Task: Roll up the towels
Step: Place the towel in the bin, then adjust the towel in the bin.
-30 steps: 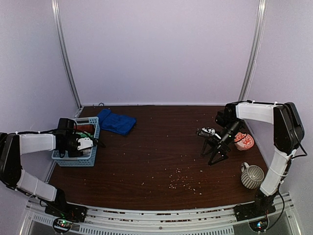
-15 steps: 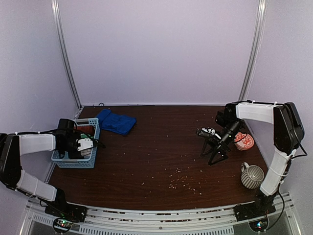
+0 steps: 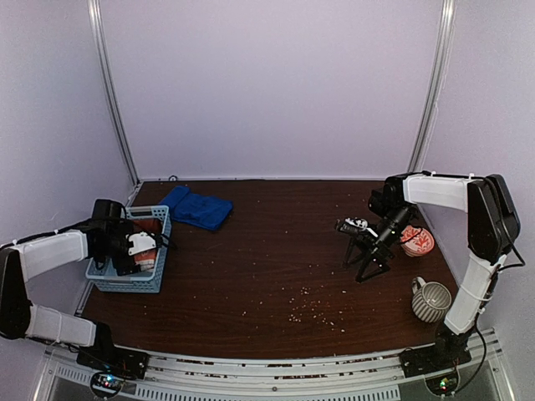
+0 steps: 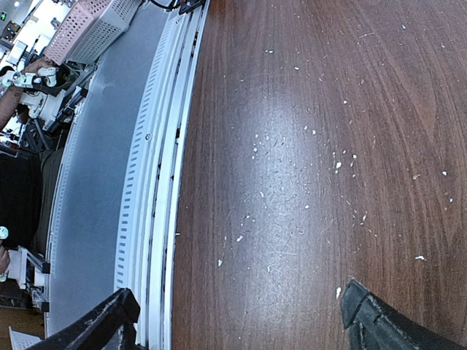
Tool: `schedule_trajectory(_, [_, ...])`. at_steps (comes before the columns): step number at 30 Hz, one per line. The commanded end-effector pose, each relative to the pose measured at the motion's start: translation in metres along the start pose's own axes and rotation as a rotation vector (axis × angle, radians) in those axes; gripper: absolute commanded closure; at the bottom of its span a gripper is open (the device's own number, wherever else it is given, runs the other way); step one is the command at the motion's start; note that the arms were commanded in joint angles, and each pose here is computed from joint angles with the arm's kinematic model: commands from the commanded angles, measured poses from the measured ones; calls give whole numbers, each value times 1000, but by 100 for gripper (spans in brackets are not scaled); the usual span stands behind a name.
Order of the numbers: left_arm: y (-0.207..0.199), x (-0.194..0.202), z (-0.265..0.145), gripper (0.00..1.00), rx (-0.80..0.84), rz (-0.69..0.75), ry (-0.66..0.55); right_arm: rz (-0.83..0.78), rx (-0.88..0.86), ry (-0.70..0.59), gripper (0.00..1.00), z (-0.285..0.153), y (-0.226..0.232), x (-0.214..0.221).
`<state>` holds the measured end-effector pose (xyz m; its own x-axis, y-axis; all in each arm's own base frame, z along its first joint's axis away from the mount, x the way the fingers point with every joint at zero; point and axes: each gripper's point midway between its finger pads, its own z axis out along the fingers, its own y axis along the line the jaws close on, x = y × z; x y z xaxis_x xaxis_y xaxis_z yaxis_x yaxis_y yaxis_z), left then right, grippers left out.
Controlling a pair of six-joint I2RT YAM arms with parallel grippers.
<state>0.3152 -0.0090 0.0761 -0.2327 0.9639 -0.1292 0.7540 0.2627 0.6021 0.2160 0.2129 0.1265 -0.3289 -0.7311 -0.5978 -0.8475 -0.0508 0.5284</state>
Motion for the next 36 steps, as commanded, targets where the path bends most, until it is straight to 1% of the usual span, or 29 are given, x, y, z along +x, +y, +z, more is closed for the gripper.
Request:
schedule_trajectory(1, [7,-6,-17,2,-15,-22,-24,7,-15,15,0,2,1,6])
schedule_trajectory(6, [1,-7,-16,2,-21,-34,-39,9,-17,20,0,3,0,7])
schedule_trajectory(9, [23,-18,-27,2,-73,-80,-85,10,-17,20,0,3,0,7])
schedule_trajectory(11, [36,-25,-36,2,-70,-92,-104,10,-18,21,0,4,0,7])
schedule_trajectory(13, [40,-30,-43,2,-47,-93,-112,13,-19,23,0,4,0,8])
schedule_trajectory(20, [22,-40,-55,2,29,-80,-111,24,-24,30,0,6,-2,10])
schedule_trajectory(23, [13,-36,-58,2,36,-83,-106,30,-27,29,0,6,-3,10])
schedule_trajectory(25, [14,-35,-61,2,12,-101,-111,32,-31,29,0,7,-3,10])
schedule_trajectory(27, [33,-40,-69,2,-65,-149,-143,35,-32,28,0,7,-3,11])
schedule_trajectory(29, [55,-48,-81,2,-130,-237,-181,40,-33,29,0,7,-4,11])
schedule_trajectory(31, [88,-54,-95,2,-216,-416,-213,42,-34,29,0,8,-4,11])
schedule_trajectory(32, [98,-59,-102,2,-225,-484,-236,42,-33,30,0,8,-4,11])
schedule_trajectory(34, [113,-78,-114,2,-201,-598,-308,44,-33,32,0,8,-5,11])
schedule_trajectory(35, [118,-88,-117,2,-157,-696,-347,46,-34,32,0,8,-5,12])
schedule_trajectory(36, [119,-99,-117,2,-92,-756,-379,48,-33,34,0,8,-6,12])
